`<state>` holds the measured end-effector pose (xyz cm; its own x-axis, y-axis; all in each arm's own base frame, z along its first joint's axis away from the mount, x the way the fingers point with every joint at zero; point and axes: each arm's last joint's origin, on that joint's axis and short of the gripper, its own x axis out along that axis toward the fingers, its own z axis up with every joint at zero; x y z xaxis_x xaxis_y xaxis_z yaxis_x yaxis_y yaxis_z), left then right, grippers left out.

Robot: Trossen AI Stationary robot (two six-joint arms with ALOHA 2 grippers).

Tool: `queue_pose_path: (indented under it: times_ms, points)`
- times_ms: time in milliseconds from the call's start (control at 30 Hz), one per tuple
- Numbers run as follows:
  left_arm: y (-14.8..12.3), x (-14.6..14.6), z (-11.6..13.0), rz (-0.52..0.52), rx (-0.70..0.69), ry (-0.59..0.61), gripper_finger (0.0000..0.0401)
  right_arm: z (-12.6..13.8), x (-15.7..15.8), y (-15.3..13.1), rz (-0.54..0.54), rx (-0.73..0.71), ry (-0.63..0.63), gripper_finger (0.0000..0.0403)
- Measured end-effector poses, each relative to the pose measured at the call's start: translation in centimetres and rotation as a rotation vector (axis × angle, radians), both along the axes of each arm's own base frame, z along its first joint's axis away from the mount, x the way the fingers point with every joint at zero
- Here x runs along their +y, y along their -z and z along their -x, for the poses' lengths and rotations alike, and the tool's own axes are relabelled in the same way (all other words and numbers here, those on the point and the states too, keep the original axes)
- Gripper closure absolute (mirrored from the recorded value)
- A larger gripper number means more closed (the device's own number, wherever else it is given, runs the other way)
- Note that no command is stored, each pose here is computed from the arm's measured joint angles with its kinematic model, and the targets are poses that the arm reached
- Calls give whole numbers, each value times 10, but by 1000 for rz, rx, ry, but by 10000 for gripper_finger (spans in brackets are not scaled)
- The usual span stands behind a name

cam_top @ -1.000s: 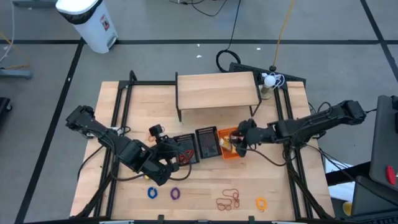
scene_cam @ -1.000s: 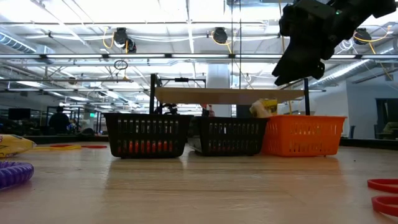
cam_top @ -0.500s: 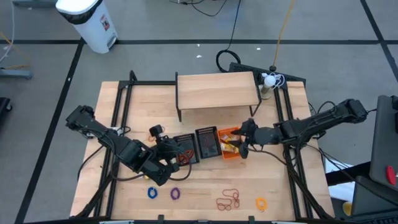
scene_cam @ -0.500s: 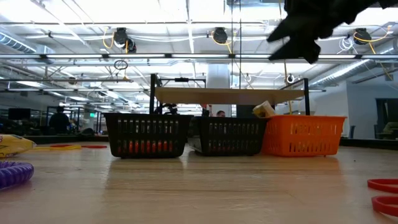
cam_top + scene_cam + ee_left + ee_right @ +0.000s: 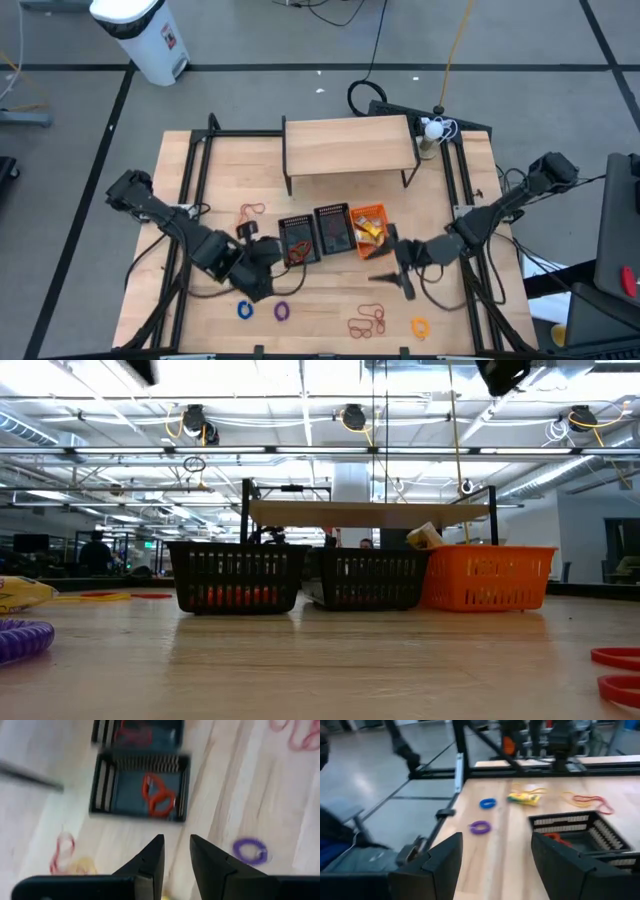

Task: Pick & Place Office Desk Supplies
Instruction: Put the yellow crayon bag into the orange bin

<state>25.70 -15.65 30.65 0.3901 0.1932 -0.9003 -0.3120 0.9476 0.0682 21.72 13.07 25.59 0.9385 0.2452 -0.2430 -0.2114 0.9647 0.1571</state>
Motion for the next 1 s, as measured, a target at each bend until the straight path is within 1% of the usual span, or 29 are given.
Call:
queue_pose_path:
  times_ms: [100, 167, 267, 400, 567, 733, 1000]
  points:
    - [15, -5, 17, -5, 92, -102, 306, -4, 9, 6, -6, -6, -24, 179]
    - [26, -9, 27, -2, 129, -170, 306, -7, 13, 9, 7, -24, -32, 179]
    - [40, -14, 36, 16, 165, -231, 306, -15, 16, 13, 27, -66, -34, 180]
    - [54, -16, 46, 11, 200, -291, 306, -25, 18, 17, 67, -120, -32, 183]
    - [67, -13, 50, 31, 232, -391, 302, -36, 16, 22, 134, -189, -22, 183]
    - [74, -12, 51, 87, 278, -475, 267, -44, 8, 25, 196, -209, 7, 183]
    - [79, -6, 48, 133, 280, -603, 181, -48, 3, 29, 226, -194, 21, 184]
